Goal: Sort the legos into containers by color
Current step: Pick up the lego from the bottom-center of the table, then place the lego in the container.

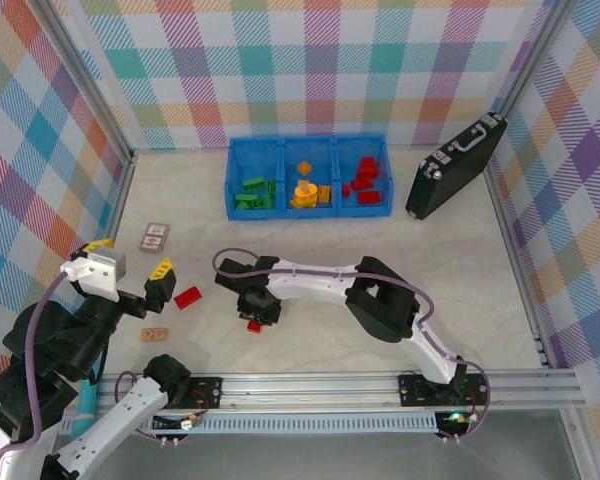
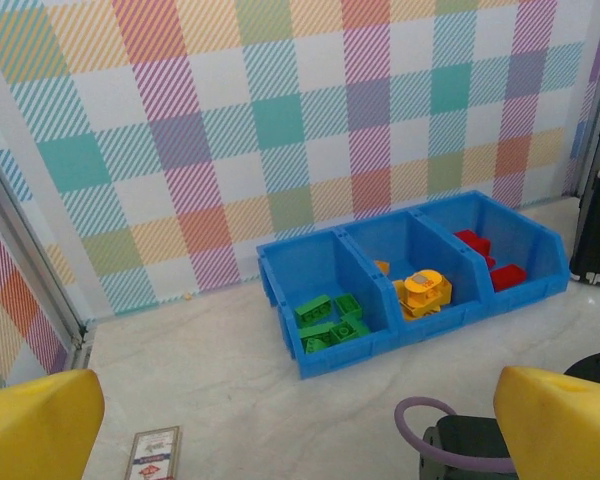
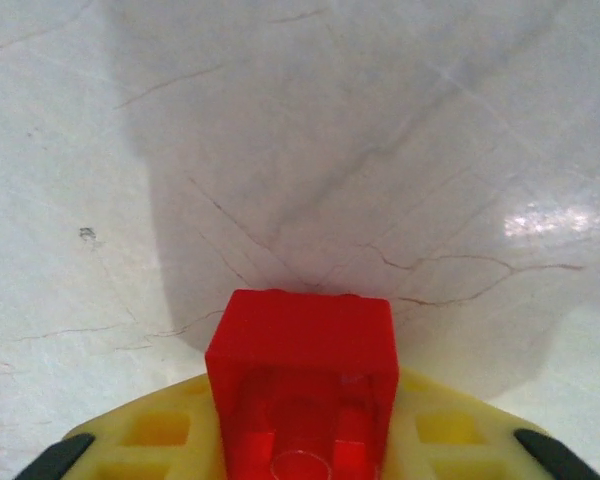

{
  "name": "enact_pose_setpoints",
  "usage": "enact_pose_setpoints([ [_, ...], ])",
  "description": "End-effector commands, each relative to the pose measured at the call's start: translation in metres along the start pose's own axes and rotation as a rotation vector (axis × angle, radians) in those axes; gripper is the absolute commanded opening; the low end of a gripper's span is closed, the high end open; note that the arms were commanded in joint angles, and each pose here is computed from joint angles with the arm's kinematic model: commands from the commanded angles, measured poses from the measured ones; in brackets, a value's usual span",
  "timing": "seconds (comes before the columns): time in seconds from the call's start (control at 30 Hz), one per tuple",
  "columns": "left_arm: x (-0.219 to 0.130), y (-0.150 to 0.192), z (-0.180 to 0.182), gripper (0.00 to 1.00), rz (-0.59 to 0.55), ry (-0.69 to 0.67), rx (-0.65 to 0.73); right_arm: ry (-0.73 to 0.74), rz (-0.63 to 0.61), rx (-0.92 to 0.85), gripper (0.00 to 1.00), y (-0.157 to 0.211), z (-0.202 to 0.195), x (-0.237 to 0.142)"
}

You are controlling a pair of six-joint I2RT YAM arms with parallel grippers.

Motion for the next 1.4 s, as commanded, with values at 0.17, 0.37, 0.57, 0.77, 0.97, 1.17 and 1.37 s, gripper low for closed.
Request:
enact_pose_setpoints([
  [0.17, -0.003, 0.009, 0.008, 1.00, -0.021, -0.037, 0.014, 0.036, -0.141, -0.083, 0.21, -0.048, -0.112, -0.061],
  [0.37, -0.005, 0.030, -0.001, 1.00, -0.043, 0.033, 0.023, -0.015, -0.345, -0.311, 0.23, -0.144, -0.174, -0.171],
  [0.57, 0.027, 0.045, -0.016, 1.00, 0.066, 0.055, 0.060, -0.066, -0.539, -0.519, 0.25, -0.226, -0.185, -0.226],
  [0.77, 0.046, 0.032, -0.032, 1.00, 0.041, 0.102, 0.015, -0.014, -0.630, -0.528, 0.22, -0.287, -0.191, -0.214],
  [0.97, 0.051, 0.013, -0.043, 1.00, 0.050, 0.147, -0.025, 0.139, -0.665, -0.472, 0.21, -0.330, -0.208, -0.192],
  [1.17, 0.047, 0.002, -0.043, 1.00, 0.044, 0.152, -0.044, 0.228, -0.639, -0.510, 0.22, -0.359, -0.213, -0.172],
  [1.37, 0.036, -0.013, -0.042, 1.00, 0.018, 0.168, -0.062, 0.288, -0.597, -0.538, 0.30, -0.375, -0.220, -0.158],
])
Point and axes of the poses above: each hand's point on the last joint's axis, 136 mm out from that joint toward the fingers, its own x axis out along the fingers, its own z axis along the line the jaws close on, y = z × x, the point moved 1 cm from there along -x, back along the fingers, and after that the axes turned 9 degrees about -x, right-handed, at the moved point
